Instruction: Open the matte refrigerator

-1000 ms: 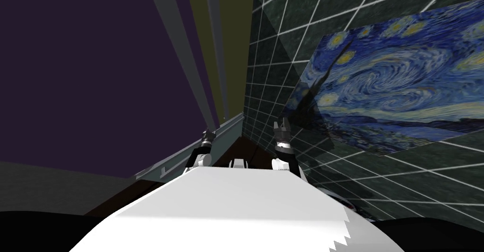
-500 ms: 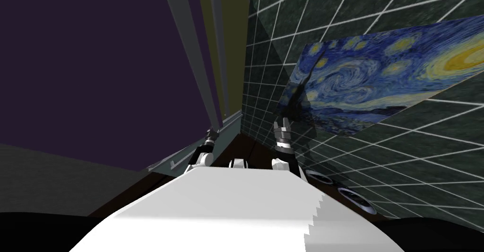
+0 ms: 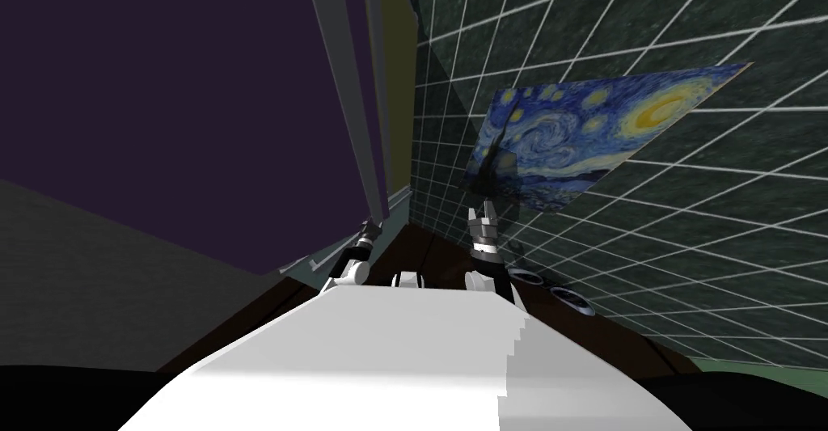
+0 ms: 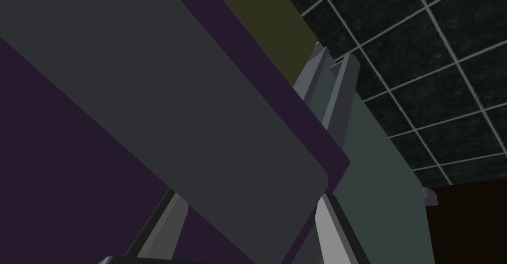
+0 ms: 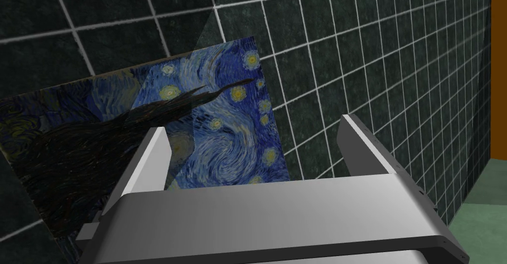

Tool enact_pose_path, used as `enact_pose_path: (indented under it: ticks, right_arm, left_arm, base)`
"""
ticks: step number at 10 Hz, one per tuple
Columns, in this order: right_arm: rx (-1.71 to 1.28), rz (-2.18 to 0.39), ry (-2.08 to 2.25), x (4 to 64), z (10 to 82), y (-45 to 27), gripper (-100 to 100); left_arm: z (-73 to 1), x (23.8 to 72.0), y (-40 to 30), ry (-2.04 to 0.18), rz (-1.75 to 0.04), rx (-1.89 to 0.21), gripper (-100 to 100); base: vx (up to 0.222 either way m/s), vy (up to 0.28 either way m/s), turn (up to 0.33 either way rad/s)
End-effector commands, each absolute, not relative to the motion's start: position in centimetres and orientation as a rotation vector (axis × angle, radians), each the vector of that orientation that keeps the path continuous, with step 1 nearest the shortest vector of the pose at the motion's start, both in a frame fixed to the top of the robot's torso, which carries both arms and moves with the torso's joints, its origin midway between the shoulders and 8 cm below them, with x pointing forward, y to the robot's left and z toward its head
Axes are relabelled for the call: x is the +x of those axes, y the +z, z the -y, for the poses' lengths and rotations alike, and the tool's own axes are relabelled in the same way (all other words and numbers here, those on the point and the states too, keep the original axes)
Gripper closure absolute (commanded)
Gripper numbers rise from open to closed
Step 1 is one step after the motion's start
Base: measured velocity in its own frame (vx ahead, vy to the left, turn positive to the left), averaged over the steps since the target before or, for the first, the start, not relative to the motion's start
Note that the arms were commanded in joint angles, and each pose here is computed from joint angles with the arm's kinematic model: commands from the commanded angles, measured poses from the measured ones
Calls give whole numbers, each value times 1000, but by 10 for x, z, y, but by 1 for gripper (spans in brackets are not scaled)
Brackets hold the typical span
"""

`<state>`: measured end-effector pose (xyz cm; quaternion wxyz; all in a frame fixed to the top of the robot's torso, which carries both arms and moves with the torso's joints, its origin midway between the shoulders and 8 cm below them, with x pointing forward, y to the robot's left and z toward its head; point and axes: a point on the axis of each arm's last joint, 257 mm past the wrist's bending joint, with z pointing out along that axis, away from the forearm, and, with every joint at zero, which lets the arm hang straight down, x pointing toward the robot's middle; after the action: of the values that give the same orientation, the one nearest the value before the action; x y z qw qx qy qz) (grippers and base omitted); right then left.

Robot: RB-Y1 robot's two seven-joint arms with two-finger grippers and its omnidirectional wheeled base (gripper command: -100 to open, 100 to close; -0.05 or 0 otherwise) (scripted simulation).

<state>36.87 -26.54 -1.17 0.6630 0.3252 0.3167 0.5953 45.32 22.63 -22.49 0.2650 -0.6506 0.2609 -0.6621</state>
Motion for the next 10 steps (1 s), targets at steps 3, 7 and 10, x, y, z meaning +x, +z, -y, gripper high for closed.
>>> enact_pose_path:
  ticks: [3,7,10]
  right_arm:
    - [735,-716,1345,369,265,-12,0]
    - [735,-716,1345,369,265,-12,0]
    - [735,-716,1345,369,265,-12,0]
  left_arm:
    - [-195,450,-227,-1834,-782,-1760,100]
    - [-158,443,-228,-1889,-875,-1755,100]
    - [-130,434,-229,-1929,-946,-1753,100]
  base:
    - [-153,116,-172]
    - [-177,111,-172]
    - [-198,109,-181]
